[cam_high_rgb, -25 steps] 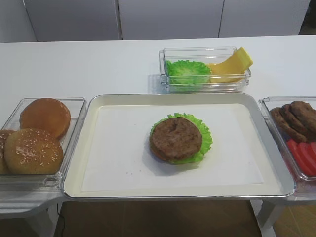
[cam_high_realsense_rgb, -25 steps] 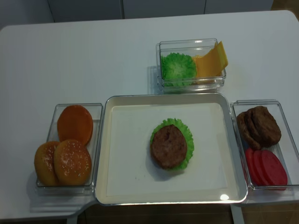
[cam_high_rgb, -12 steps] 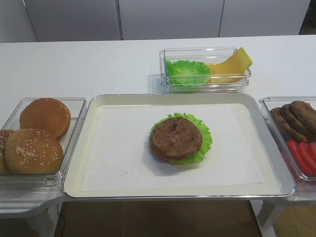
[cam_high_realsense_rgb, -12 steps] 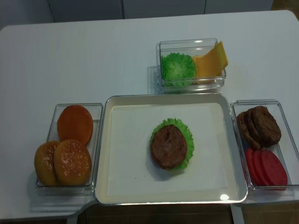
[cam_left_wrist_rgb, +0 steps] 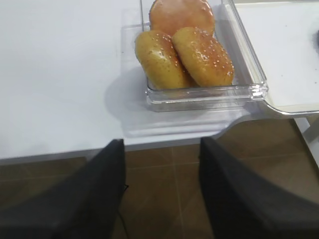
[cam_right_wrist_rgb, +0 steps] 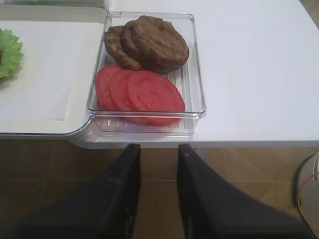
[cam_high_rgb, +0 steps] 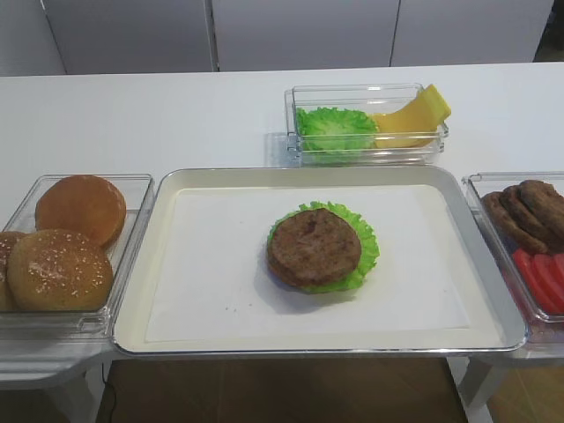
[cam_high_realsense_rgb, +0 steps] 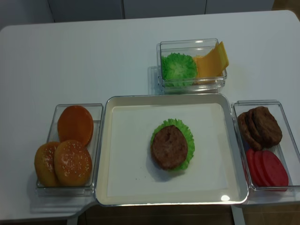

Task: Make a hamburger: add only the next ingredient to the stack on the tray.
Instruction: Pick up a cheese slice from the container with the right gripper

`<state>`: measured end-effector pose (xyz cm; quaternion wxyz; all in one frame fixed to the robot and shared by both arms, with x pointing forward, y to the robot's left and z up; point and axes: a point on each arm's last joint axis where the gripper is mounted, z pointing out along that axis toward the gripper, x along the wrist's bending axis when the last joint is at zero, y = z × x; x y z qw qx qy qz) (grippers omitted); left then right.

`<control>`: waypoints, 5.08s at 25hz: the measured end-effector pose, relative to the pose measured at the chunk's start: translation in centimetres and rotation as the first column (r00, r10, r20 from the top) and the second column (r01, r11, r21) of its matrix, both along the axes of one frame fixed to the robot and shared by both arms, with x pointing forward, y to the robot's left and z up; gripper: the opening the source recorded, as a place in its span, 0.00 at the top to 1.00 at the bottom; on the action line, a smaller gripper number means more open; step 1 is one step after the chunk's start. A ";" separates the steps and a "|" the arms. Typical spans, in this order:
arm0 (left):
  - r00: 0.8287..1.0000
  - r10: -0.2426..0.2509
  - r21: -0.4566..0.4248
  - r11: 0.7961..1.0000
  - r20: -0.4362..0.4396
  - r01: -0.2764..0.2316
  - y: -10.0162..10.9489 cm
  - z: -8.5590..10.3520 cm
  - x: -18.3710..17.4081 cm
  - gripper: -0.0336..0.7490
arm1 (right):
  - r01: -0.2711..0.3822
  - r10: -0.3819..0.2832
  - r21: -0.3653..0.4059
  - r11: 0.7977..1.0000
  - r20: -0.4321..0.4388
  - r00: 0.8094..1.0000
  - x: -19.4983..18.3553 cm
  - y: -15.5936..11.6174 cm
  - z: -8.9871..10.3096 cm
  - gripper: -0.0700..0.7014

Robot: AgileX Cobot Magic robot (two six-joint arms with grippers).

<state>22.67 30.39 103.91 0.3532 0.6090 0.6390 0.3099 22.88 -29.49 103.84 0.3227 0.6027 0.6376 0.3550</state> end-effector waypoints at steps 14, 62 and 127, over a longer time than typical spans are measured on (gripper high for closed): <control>1.000 0.000 0.000 1.000 0.000 0.000 0.0 0.0 0.0 0.50 | -0.001 0.001 -0.001 1.000 0.005 1.000 0.0 0.0 0.0 0.39; 1.000 0.000 0.000 1.000 0.000 0.000 0.0 0.0 0.0 0.50 | -0.036 0.153 0.260 0.965 -0.443 0.883 40.1 3.3 3.3 0.33; 1.000 0.000 0.000 1.000 0.000 0.000 0.0 0.0 0.0 0.50 | -0.171 0.300 0.310 0.935 -0.438 0.847 42.3 4.4 3.2 0.90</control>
